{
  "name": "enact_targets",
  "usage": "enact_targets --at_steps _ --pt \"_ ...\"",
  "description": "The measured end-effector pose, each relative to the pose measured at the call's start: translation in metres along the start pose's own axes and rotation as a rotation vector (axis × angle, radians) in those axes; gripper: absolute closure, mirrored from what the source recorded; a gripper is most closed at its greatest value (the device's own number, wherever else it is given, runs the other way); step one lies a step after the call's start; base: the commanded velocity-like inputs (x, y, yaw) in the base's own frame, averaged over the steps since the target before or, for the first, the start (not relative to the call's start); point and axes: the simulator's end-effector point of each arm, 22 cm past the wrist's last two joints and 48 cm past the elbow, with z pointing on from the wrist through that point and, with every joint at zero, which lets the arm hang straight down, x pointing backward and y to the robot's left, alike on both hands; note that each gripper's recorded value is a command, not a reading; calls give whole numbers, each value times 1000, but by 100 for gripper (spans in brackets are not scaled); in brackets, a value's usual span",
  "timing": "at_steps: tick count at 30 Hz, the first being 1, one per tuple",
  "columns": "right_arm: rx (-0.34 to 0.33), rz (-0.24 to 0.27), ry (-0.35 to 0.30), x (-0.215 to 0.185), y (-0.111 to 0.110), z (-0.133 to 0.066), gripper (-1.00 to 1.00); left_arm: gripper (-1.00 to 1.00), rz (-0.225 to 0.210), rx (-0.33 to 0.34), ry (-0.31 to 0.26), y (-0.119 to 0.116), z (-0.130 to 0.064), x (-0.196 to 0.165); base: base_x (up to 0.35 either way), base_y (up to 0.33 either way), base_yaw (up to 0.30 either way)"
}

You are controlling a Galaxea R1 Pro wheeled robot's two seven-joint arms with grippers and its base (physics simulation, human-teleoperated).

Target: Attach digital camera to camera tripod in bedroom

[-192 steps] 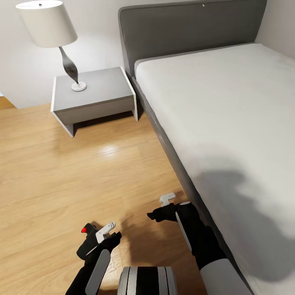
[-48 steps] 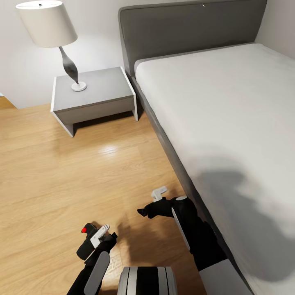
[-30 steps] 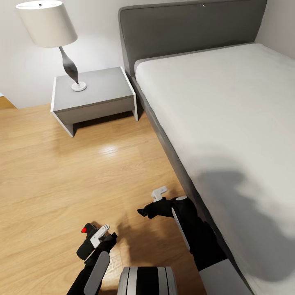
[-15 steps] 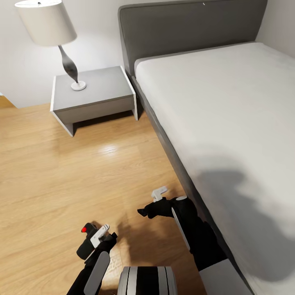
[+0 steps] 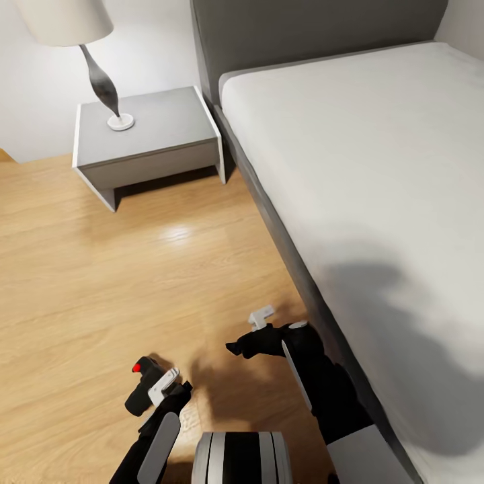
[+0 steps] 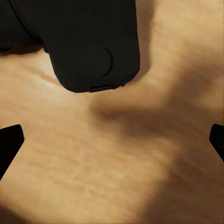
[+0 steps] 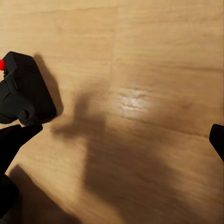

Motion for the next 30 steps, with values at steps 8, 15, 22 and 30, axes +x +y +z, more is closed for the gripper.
enact_targets --at_steps 8,15,22,30 --pt "-7 19 27 13 -5 12 -100 -100 6 -23 23 9 9 11 0 0 0" --pt "-13 35 50 25 -9 23 -100 -100 11 -43 42 17 17 21 0 0 0" --pt "-13 36 50 25 -9 23 -100 -100 11 -43 42 17 17 21 0 0 0" --pt "-13 37 49 25 -9 23 -100 -100 11 -43 43 17 17 21 0 0 0"
